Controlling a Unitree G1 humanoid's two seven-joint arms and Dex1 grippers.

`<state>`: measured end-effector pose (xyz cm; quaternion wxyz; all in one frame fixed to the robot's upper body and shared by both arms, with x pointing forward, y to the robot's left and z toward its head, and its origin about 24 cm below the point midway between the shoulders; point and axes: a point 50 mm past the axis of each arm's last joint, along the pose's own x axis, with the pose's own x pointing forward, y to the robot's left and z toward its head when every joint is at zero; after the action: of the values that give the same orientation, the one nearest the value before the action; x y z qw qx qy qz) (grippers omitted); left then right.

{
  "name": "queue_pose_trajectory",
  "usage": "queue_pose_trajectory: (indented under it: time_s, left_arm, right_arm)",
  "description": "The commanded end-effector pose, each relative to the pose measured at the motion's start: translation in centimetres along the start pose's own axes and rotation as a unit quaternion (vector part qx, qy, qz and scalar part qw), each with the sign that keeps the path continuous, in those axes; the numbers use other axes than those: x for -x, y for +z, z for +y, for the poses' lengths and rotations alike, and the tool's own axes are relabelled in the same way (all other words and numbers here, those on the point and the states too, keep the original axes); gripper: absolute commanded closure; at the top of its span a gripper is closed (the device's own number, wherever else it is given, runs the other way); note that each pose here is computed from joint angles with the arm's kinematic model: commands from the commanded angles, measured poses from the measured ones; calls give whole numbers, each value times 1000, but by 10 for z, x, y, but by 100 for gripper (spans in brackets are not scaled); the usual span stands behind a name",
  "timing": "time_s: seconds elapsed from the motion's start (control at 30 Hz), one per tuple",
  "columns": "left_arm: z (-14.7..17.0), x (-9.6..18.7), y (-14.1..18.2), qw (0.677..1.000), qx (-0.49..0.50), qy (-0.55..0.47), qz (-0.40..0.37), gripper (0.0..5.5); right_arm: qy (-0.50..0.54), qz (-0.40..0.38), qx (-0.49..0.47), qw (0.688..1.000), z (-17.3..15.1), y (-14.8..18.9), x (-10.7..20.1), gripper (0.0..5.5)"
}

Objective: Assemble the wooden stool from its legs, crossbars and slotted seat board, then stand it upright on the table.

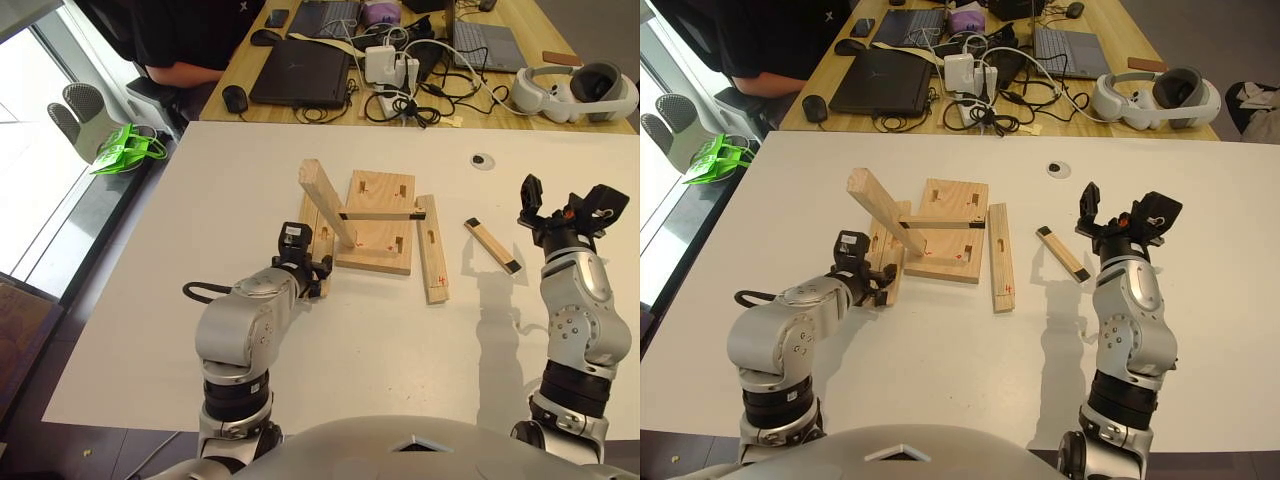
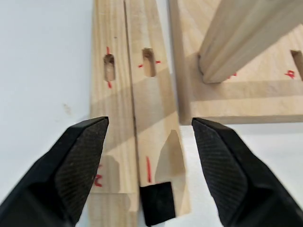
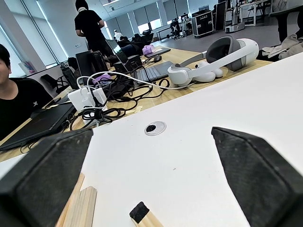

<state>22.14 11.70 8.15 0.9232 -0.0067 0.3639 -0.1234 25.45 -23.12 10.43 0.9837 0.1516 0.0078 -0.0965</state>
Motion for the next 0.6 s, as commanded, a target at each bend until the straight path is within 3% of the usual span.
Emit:
queue_pose_trajectory:
  time_s: [0.03,0.4,0.6]
  left_arm:
    - [-12,1,-3,998,29,-46,17,226]
    - [-2,-12,-27,998,-17,-13,67,226]
    - [3,-12,-24,998,-33,-1,56,226]
  right_arm:
    - [0,-6,1,1000,2,0,0,85]
    - [-7,-12,-4,1000,0,0,-1,85]
    - [-11,-15,-4,1000,-1,0,-1,85]
